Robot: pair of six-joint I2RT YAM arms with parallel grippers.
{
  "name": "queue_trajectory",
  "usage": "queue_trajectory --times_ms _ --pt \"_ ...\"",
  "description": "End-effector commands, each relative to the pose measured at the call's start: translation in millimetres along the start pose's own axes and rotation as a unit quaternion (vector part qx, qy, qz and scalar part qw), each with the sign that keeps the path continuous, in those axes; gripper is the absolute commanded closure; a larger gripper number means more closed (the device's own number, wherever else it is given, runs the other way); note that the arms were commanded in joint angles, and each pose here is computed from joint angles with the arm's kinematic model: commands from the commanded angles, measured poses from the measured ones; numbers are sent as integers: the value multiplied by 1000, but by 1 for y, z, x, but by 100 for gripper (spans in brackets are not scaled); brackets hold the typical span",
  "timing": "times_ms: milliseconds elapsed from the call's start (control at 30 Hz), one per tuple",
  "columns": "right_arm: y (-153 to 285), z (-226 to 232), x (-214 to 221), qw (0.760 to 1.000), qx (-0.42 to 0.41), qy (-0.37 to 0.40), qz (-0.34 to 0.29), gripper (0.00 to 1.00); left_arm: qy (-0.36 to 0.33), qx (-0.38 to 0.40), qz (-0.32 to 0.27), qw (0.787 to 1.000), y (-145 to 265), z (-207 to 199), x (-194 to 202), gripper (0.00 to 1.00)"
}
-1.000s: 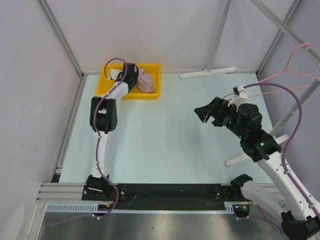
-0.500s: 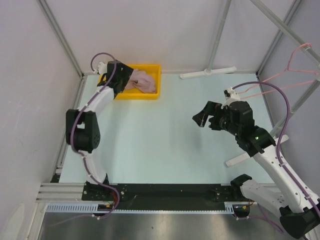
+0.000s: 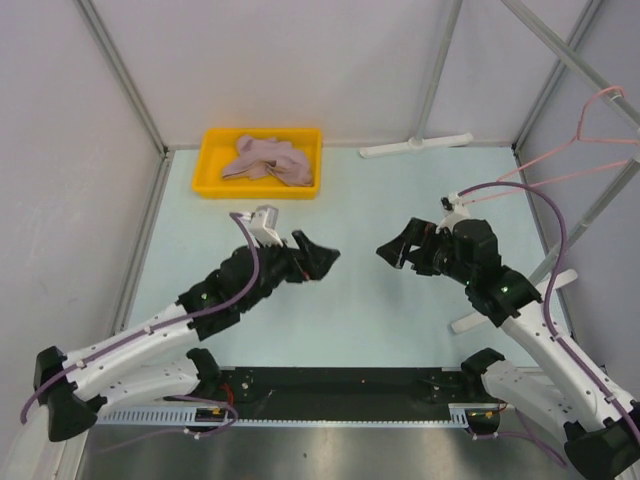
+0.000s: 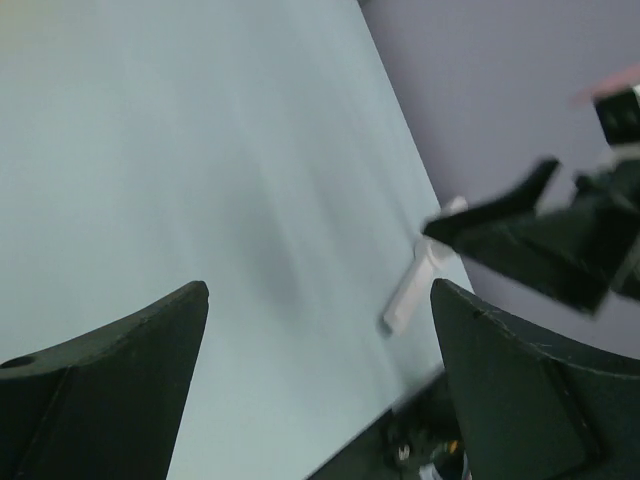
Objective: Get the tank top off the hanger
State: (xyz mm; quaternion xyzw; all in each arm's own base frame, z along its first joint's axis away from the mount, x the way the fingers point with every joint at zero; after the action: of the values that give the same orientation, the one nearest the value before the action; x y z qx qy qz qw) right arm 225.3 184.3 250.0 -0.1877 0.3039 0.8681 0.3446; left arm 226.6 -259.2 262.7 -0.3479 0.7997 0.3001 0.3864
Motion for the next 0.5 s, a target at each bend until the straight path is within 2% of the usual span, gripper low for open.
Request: queue_trajectory --times_ms 0,67,100,167,233,433,467 --pt "-11 8 16 998 -61 -34 9 0 -79 60 32 995 28 -20 57 4" --pt "-17 0 24 997 -58 -50 14 0 -96 92 35 990 40 -30 71 3" --pt "-20 0 25 996 -66 -51 12 0 -106 103 56 987 46 -28 91 3" --pt "-26 -16 41 996 -60 -66 20 0 -105 120 71 985 57 -19 112 3" --pt "-26 -15 41 993 -86 -83 1 0 -89 152 69 982 67 -21 120 3" --pt "-43 -58 77 986 -80 -143 9 0 -33 209 -7 977 91 -7 113 2" --pt "-44 -59 82 986 -86 -145 15 0 -30 210 -10 977 92 2 122 1"
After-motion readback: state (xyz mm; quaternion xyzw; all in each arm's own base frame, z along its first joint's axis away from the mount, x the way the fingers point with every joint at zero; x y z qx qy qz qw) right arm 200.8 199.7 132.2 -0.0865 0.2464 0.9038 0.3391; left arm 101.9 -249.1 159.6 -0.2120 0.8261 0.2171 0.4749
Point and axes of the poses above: each gripper's point midway between its finger pads, its own y axis back along the fingers, its own z axis along the line the jaws close on, x = y × z, the point moved 1 cm from there along y, back along the fingers, and after that the axes turned 11 degrees about -y, right-handed, at the moved point
